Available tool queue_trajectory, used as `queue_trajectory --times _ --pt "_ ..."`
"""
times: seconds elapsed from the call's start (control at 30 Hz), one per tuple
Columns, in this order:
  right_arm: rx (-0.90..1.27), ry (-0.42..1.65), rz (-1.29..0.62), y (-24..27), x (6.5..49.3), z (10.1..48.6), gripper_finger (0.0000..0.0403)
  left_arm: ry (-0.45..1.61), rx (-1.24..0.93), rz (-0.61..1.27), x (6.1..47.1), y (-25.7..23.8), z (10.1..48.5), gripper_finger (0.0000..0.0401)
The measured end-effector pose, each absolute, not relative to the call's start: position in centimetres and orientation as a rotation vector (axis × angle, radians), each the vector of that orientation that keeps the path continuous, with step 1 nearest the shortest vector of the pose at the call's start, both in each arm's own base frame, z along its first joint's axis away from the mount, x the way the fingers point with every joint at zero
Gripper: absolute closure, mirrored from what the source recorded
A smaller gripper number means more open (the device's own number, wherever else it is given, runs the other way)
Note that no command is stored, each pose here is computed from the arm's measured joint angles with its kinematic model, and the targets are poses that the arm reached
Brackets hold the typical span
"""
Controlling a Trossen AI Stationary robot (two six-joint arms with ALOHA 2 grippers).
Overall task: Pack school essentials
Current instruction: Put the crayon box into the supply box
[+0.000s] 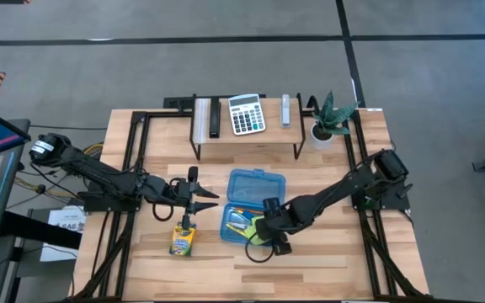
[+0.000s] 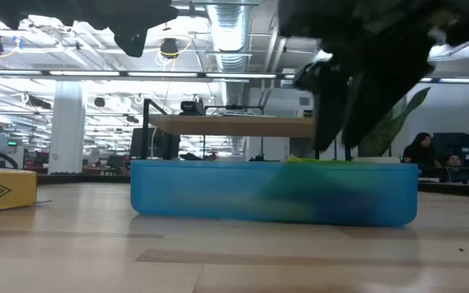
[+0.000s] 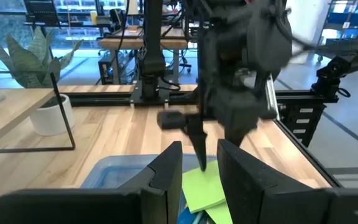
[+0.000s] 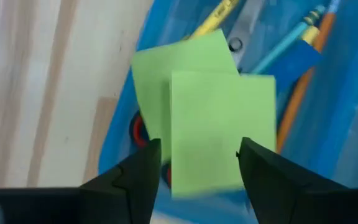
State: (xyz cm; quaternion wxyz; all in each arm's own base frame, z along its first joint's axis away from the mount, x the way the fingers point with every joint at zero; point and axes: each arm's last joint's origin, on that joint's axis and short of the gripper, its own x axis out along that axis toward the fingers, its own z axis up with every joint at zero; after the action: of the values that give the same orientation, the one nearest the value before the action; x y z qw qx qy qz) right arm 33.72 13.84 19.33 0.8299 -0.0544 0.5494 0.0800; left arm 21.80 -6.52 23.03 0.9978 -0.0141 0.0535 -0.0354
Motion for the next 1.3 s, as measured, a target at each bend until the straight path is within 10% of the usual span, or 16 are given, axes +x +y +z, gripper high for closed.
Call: queue_trajectory --times 0.43,1.3 --pt "-0.168 0.717 0.332 15.5 33.4 26.5 0.0196 0.112 -0.022 -0.066 21.8 -6.5 23.0 0.0313" --pt "-0.016 0.201 0.362 8.9 28.3 20.7 0.0202 0.179 -0.076 -0.026 22.4 -6.5 21.8 0.0313"
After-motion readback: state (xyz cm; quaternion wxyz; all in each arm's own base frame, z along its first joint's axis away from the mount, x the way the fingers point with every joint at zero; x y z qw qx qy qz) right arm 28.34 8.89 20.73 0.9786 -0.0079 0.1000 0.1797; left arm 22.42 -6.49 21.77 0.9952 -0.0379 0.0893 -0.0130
